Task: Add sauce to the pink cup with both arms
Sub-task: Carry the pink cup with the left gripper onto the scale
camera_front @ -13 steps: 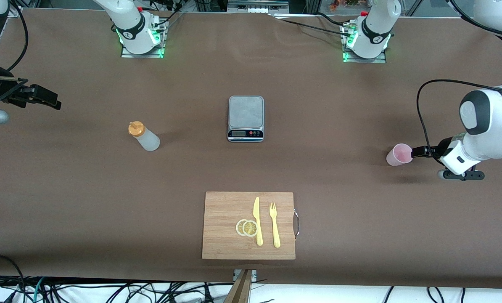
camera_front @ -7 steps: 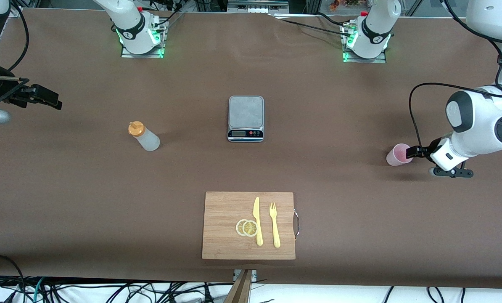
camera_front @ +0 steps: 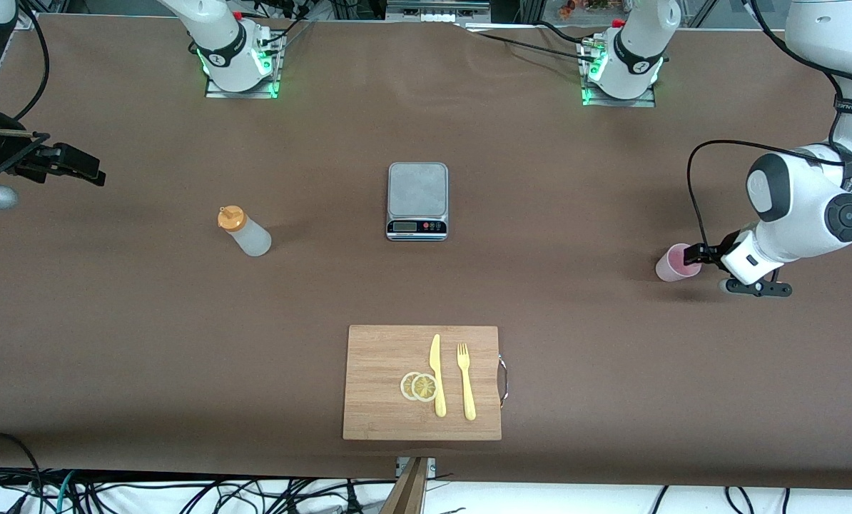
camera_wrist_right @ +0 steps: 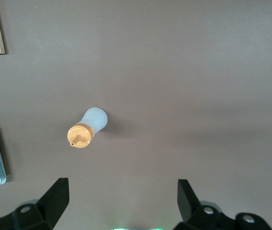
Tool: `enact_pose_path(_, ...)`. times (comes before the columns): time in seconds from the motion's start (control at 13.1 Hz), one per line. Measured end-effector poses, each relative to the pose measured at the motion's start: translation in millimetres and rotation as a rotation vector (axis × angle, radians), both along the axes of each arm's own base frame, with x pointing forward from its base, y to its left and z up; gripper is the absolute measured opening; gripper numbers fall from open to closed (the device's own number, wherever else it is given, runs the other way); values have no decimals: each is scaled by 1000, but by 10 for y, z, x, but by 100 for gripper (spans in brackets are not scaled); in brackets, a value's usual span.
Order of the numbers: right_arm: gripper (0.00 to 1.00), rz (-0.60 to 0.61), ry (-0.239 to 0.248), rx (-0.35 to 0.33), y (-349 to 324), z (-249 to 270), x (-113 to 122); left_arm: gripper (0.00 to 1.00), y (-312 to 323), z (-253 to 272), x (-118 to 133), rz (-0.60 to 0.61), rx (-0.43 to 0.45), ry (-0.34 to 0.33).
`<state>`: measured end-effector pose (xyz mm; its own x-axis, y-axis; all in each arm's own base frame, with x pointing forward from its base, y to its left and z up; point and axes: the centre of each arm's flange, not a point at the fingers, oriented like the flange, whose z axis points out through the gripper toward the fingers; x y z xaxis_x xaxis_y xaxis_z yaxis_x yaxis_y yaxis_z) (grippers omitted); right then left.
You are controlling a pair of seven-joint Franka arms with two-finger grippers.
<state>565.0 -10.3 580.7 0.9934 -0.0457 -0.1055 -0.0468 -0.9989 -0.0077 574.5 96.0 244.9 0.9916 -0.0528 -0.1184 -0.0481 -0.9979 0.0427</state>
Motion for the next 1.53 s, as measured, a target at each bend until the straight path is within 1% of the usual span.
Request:
enact_pose_path(0.31,100,0,0,0,1,0,0,29,-12,-9,-6,2,-6,1)
enact_pose_path(0.38,100,0,0,0,1,0,0,17,-16,-10,-6,1,-6,1)
enact_pose_path(0.46,100,0,0,0,1,0,0,11,-17,-10,-6,1,-6,1)
enact_pose_path(0.53,100,0,0,0,1,0,0,11,-17,-10,-6,1,-6,1)
enact_pose_path(0.61,100,0,0,0,1,0,0,4,-18,-9,-6,1,-6,1)
enact_pose_path(0.84,100,0,0,0,1,0,0,3,-48,21,19,2,-11,-7)
enact_pose_path(1.07,100,0,0,0,1,0,0,3,-269,178,149,10,-57,-35)
enact_pose_path(1.22,100,0,0,0,1,0,0,3,-604,367,279,-24,-79,-43)
enact_pose_path(1.38,100,0,0,0,1,0,0,3,-1038,551,381,-32,-95,-45)
enact_pose_path(1.53,100,0,0,0,2,0,0,3,-1554,668,414,-55,-110,-38)
